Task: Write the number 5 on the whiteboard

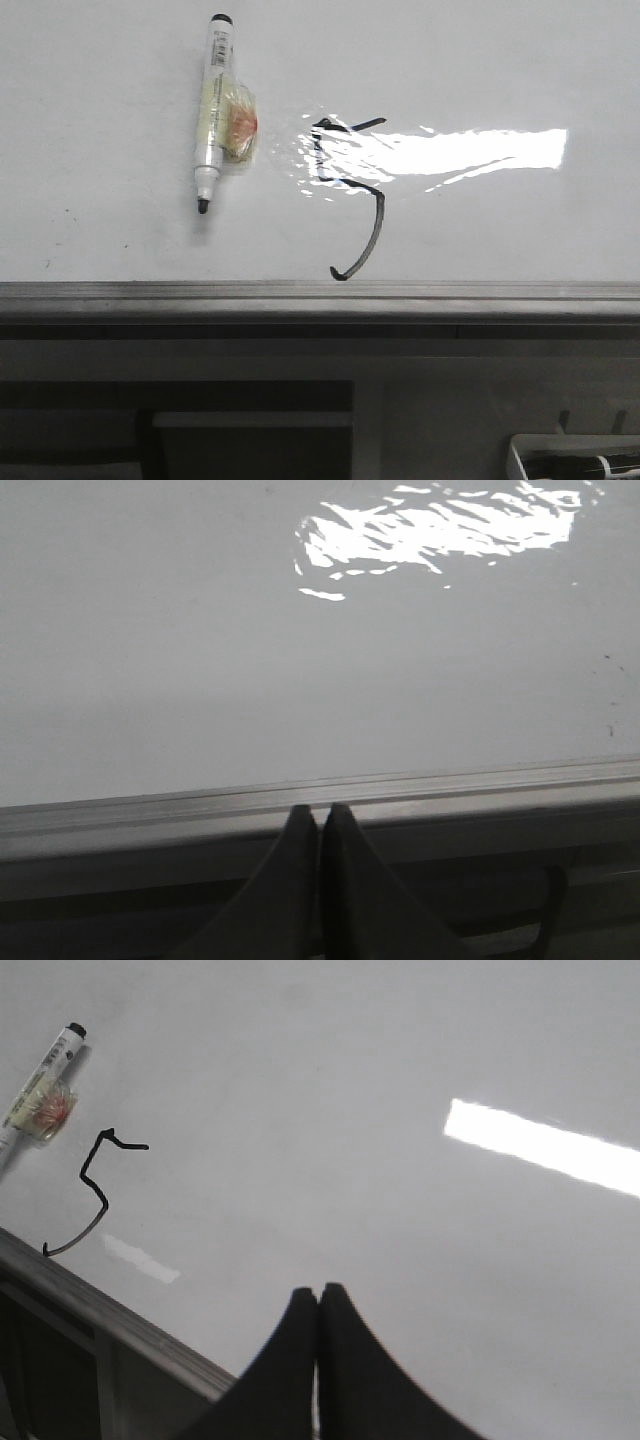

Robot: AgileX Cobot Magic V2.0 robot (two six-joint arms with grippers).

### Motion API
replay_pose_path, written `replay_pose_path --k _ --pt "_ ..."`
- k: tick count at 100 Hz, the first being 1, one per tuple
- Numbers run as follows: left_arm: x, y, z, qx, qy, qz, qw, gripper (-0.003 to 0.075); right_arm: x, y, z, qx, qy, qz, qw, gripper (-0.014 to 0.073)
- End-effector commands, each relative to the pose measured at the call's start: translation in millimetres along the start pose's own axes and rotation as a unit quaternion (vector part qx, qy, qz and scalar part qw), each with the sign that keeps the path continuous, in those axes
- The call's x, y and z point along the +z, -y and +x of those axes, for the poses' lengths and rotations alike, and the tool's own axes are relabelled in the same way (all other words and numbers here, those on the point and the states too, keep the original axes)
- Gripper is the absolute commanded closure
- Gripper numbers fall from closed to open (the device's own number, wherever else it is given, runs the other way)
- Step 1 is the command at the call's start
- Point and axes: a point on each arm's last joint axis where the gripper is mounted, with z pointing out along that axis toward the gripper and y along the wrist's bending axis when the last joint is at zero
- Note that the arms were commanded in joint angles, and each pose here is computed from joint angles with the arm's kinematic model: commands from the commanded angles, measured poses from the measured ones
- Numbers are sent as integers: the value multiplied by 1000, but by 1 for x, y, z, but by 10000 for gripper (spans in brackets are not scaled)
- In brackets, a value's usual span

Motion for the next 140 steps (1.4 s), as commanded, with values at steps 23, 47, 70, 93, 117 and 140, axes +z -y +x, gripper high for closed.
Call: replay_pose_path --k 23,47,70,93,117,140 --pt "0 -1 -2 -6 36 -7 999 741 -3 3 -12 -10 42 9 999 656" --pt "0 -1 -2 -6 36 -7 999 741 -3 3 -12 -10 42 9 999 656" --pt "0 -1 -2 -6 36 -7 999 741 -1 2 -10 -14 38 9 999 656" --pt "0 -1 -2 -6 36 -7 999 741 16 -12 12 -23 36 14 999 656" --pt "0 -1 -2 -6 36 -7 999 741 42 -40 45 86 -22 27 996 656" --pt "0 -1 -2 -6 36 -7 999 741 58 -46 92 169 -30 119 978 656"
